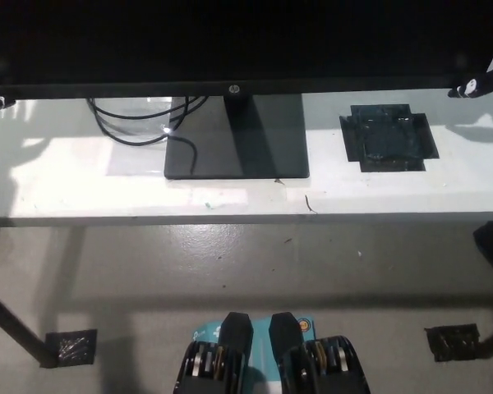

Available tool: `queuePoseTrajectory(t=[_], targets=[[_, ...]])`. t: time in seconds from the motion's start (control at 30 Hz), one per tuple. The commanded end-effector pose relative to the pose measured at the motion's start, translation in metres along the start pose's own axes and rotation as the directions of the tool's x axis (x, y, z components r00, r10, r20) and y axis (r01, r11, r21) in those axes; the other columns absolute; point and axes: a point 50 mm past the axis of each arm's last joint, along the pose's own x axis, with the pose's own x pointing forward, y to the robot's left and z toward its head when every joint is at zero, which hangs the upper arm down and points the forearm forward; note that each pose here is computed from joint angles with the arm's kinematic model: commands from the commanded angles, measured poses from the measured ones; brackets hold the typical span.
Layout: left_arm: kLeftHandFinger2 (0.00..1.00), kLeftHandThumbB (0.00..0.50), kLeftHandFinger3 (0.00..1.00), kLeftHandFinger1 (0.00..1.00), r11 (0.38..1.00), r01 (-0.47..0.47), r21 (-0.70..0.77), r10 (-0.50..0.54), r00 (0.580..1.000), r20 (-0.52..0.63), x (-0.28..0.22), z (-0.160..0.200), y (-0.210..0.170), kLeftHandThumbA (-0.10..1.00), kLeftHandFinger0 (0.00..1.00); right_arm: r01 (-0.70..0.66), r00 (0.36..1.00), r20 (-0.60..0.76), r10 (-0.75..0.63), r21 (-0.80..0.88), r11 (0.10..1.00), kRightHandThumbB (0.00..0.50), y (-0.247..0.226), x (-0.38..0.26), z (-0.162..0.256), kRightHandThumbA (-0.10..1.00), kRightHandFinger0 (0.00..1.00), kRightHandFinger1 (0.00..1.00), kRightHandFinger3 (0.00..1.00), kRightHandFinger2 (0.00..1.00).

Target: The monitor is placed at the center of the table and the robot uses both its hand to grab the left and right sides of the monitor to tilt the angle of the monitor downwards

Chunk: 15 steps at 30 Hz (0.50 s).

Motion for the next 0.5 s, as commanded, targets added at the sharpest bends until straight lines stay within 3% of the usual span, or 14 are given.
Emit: queuePoseTrajectory(t=[0.0,0.23,0.43,0.47], targets=[[1.00,0.415,1.00,1.00,0.819,-0.489,0.300,0.485,0.869,0.093,0.008,0.047,0.160,0.87,1.00,0.465,0.791,0.487,-0.370,-0.086,0.881,0.500,-0.063,-0.014,0.190,0.76,1.00,1.00,1.00,1.00],[1.00,0.405,1.00,1.00,0.784,-0.490,0.381,0.518,0.855,0.034,0.009,0.050,0.174,0.89,1.00,0.525,0.773,0.479,-0.416,-0.114,0.843,0.500,-0.057,-0.013,0.191,0.77,1.00,1.00,1.00,1.00],[1.00,0.401,1.00,1.00,0.793,-0.471,0.387,0.507,0.862,0.010,0.009,0.049,0.173,0.90,1.00,0.533,0.776,0.471,-0.420,-0.133,0.835,0.500,-0.052,-0.011,0.187,0.79,1.00,1.00,1.00,1.00],[1.00,0.399,1.00,1.00,0.785,-0.477,0.396,0.518,0.855,0.004,0.009,0.048,0.170,0.91,1.00,0.536,0.775,0.467,-0.426,-0.130,0.834,0.500,-0.049,-0.011,0.183,0.74,1.00,1.00,1.00,1.00]])
